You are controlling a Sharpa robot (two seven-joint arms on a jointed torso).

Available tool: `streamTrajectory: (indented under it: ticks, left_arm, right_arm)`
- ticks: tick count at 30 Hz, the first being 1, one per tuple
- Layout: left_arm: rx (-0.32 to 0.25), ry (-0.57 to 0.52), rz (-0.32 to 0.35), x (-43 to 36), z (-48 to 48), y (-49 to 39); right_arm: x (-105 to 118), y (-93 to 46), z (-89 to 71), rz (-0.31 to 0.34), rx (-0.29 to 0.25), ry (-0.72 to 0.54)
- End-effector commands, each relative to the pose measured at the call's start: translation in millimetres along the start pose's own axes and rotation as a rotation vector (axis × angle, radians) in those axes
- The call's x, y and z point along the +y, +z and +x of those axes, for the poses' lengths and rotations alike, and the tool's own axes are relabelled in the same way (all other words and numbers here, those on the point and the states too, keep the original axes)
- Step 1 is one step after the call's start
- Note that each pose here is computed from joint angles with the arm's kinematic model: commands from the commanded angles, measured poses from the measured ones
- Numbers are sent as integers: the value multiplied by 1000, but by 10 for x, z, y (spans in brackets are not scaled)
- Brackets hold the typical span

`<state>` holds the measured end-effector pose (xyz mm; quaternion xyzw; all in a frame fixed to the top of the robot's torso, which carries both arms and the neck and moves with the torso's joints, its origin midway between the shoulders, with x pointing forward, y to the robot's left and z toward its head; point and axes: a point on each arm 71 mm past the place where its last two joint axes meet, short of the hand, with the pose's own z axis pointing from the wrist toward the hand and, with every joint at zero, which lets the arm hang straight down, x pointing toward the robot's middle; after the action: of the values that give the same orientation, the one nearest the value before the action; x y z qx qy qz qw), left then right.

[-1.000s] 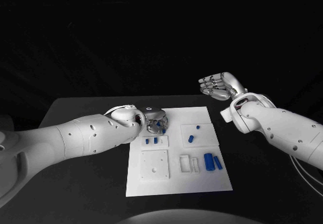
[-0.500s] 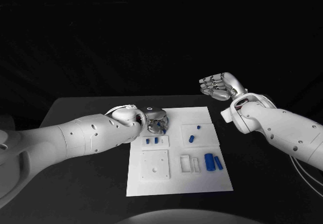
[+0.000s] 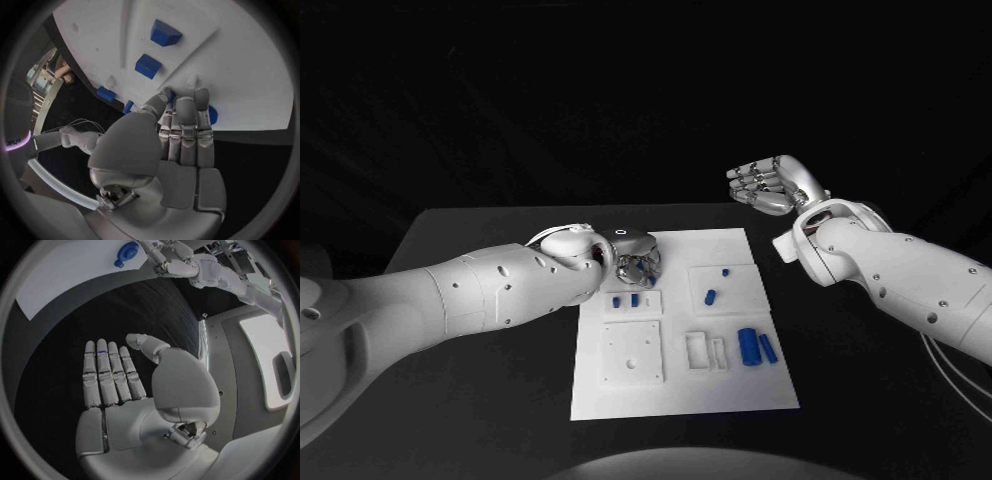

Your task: Assemble the parts on the task board

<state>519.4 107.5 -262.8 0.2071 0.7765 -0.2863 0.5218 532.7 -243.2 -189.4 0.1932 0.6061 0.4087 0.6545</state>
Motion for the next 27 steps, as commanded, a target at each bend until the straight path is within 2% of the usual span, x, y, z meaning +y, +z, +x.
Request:
streamTrajectory:
  ticks: [1,9,14,20,27]
  left_arm:
    - [15,-17,9,-1,62,-19]
    - [-19,-82,-8,55,45,-123]
    - [-54,-144,-21,70,-46,-170]
    - [-102,-217,-35,85,-208,-245]
    - [-94,-244,-49,114,-302,-337]
  right_arm:
    - [9,0,12,-7,13,-8]
    - [0,-3,3,-3,14,-10]
    - [-5,-4,1,1,14,-13]
    - [-14,-5,-3,5,15,-15]
    - [-14,-5,-4,3,16,-23]
